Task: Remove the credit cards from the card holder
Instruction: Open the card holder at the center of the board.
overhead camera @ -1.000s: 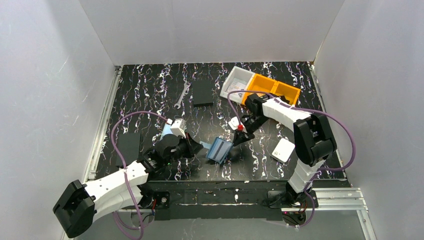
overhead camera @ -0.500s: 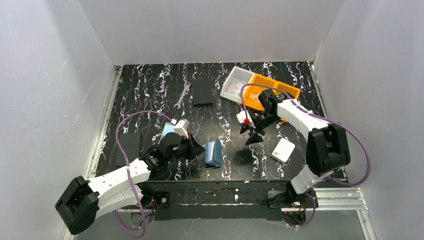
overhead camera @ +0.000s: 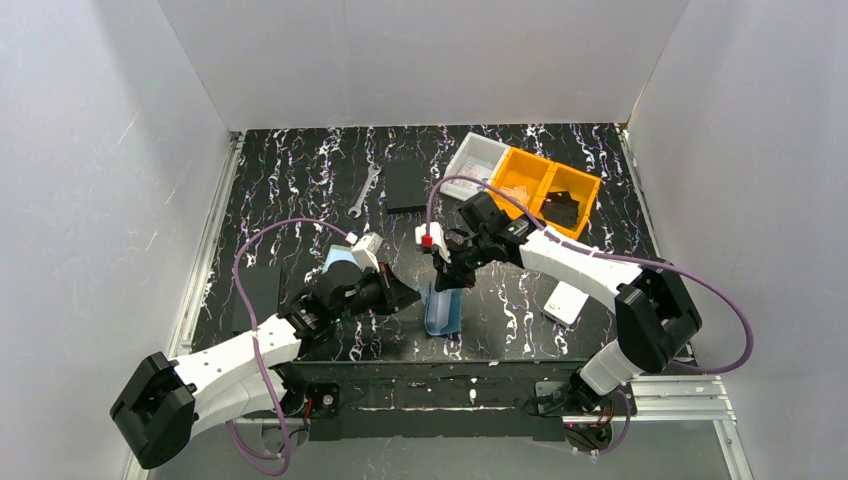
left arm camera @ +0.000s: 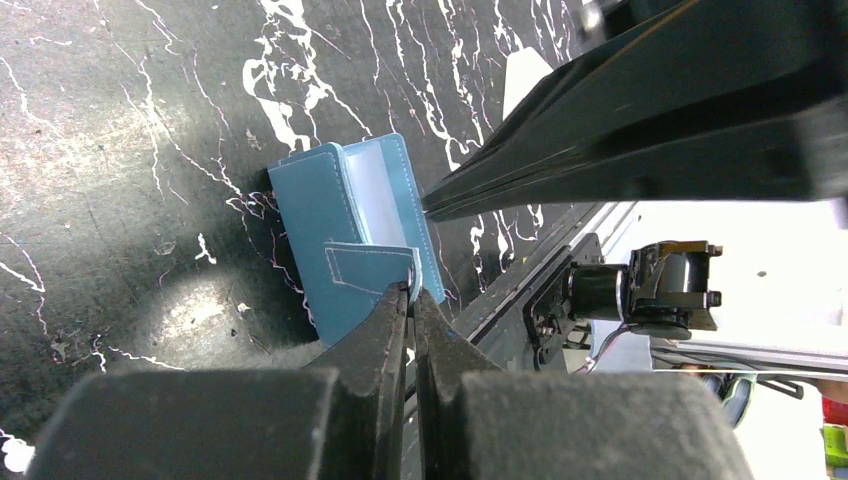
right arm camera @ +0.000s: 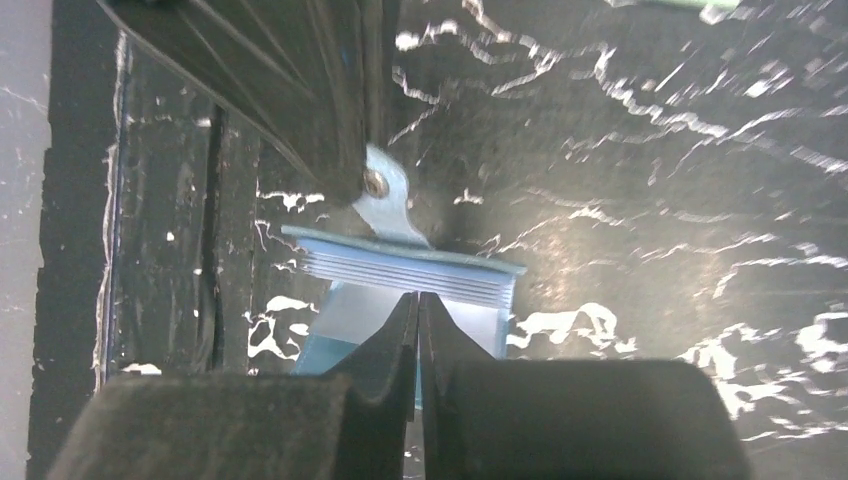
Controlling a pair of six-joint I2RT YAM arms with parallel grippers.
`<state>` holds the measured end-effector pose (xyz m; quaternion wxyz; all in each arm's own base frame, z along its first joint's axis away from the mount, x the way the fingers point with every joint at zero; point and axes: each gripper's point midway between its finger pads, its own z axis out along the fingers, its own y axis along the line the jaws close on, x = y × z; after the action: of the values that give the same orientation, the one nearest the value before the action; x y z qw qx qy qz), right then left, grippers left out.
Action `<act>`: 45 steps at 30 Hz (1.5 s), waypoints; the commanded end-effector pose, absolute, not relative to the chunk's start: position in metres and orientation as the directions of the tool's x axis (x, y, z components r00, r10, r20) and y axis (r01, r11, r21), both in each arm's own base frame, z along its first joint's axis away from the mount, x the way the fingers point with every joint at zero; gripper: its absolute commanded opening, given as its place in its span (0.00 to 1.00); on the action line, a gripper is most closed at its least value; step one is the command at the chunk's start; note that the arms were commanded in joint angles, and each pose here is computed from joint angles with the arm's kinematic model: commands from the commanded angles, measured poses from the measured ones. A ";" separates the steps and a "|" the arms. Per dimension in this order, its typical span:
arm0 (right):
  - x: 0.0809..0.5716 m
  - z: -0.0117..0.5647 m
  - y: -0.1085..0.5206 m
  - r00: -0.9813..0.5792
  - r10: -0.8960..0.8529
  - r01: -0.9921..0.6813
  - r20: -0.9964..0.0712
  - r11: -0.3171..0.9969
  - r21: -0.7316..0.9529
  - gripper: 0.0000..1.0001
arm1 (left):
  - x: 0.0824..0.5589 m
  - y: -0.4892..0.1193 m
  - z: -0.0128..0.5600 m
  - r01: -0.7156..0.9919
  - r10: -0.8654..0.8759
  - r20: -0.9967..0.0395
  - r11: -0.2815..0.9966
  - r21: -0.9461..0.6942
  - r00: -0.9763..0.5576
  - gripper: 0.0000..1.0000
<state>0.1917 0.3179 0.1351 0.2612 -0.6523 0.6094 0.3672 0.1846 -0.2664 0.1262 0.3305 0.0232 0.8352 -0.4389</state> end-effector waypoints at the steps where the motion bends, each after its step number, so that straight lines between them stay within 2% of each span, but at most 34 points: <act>1: 0.184 0.105 0.312 -0.075 -0.641 -0.986 -0.764 -0.066 0.152 0.08 | 0.185 -0.271 0.138 0.346 -0.273 -0.572 0.574 -0.742 -0.773 0.00; 11: 0.163 0.075 0.300 -0.050 -0.688 -0.985 -0.724 -0.087 0.151 0.08 | 0.183 -0.268 0.130 0.336 -0.273 -0.566 0.580 -0.742 -0.778 0.00; 14: 0.161 0.073 0.298 -0.059 -0.685 -0.986 -0.727 -0.075 0.150 0.11 | 0.182 -0.264 0.119 0.320 -0.268 -0.562 0.602 -0.732 -0.782 0.00; 25: 0.196 0.081 0.325 -0.141 -0.650 -0.989 -0.747 0.058 0.137 0.20 | 0.179 -0.245 0.076 0.238 -0.269 -0.540 0.682 -0.691 -0.797 0.00; 27: 0.199 0.082 0.329 -0.147 -0.650 -0.988 -0.745 0.056 0.145 0.22 | 0.177 -0.241 0.069 0.223 -0.268 -0.534 0.695 -0.684 -0.802 0.08; 34: 0.203 0.079 0.347 -0.187 -0.636 -0.977 -0.748 0.042 0.209 0.23 | 0.173 -0.235 0.058 0.207 -0.261 -0.528 0.714 -0.669 -0.808 0.28; 37: 0.204 0.078 0.353 -0.205 -0.635 -0.971 -0.744 0.035 0.238 0.24 | 0.171 -0.231 0.053 0.195 -0.261 -0.525 0.725 -0.661 -0.810 0.39; 42: 0.197 0.065 0.361 -0.206 -0.662 -0.968 -0.721 0.032 0.247 0.23 | 0.168 -0.220 0.053 0.179 -0.275 -0.532 0.738 -0.651 -0.801 0.45; 45: 0.192 0.058 0.366 -0.205 -0.676 -0.969 -0.708 0.039 0.243 0.24 | 0.161 -0.216 0.062 0.187 -0.289 -0.533 0.720 -0.669 -0.796 0.55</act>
<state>0.1937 0.3451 0.0501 0.1916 -0.5907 0.7014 0.3498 0.1668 -0.2282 0.0611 0.3122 -0.0196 0.8701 -0.3809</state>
